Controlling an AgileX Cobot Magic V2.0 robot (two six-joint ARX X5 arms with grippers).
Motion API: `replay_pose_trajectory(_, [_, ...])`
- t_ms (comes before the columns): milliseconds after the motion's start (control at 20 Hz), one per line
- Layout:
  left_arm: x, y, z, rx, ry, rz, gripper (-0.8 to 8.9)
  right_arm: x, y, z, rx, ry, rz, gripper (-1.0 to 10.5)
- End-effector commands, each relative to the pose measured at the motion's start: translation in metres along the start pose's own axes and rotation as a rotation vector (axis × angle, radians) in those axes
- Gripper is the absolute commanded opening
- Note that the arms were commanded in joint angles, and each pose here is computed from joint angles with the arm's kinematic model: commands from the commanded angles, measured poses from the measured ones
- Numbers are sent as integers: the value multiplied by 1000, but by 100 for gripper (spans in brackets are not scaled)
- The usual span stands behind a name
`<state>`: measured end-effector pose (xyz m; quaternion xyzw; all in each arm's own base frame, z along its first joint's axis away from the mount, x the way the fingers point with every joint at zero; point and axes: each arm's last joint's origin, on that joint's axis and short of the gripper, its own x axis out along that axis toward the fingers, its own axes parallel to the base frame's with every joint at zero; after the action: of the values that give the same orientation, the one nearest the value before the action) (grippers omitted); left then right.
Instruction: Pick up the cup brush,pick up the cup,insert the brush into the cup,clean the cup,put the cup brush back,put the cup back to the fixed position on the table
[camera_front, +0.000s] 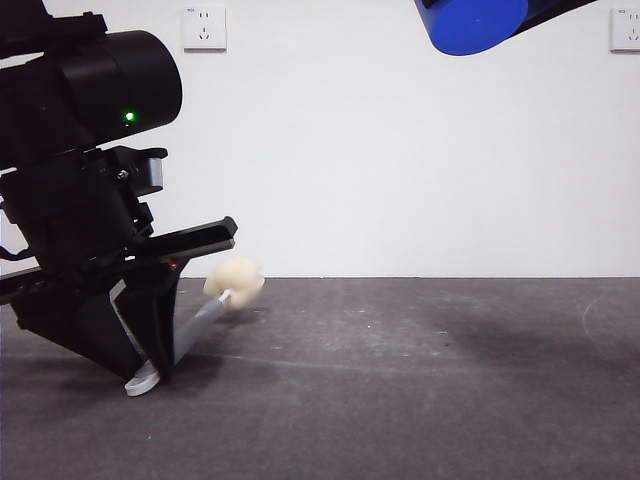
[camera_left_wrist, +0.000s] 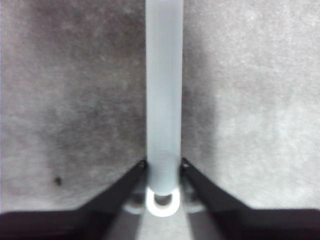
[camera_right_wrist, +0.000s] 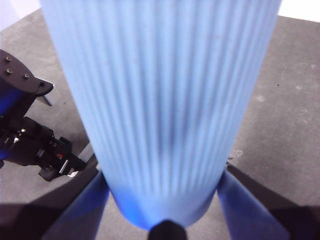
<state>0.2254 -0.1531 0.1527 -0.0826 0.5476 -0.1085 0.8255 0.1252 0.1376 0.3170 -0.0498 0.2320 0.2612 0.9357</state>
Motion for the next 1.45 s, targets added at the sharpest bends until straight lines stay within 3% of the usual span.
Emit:
replay_pose_trajectory(50, [10, 5, -13, 6, 121, -9, 444, -1, 1, 1, 12, -13, 5, -17])
replay_pose_trajectory(350, [-3, 1, -8, 45, 117, -14, 444, 0, 1, 2, 4, -18, 3, -17])
replay_pose_trajectory(550, [-36, -1, -3, 94, 12, -33, 444, 14, 4, 5, -34, -64, -1, -17])
replay_pose_trajectory(850, [-108, 3, -11, 132, -173, -133, 444, 73, 4, -24, -105, -68, -46, -17])
replay_pose_trajectory(1100, [-162, 14, -29, 142, -336, -221, 444, 127, -6, -56, -90, -52, -98, -17])
replay_pose_trajectory(1450, [-195, 30, -55, 143, -403, -255, 443, 186, -23, -89, -51, -9, -115, -17])
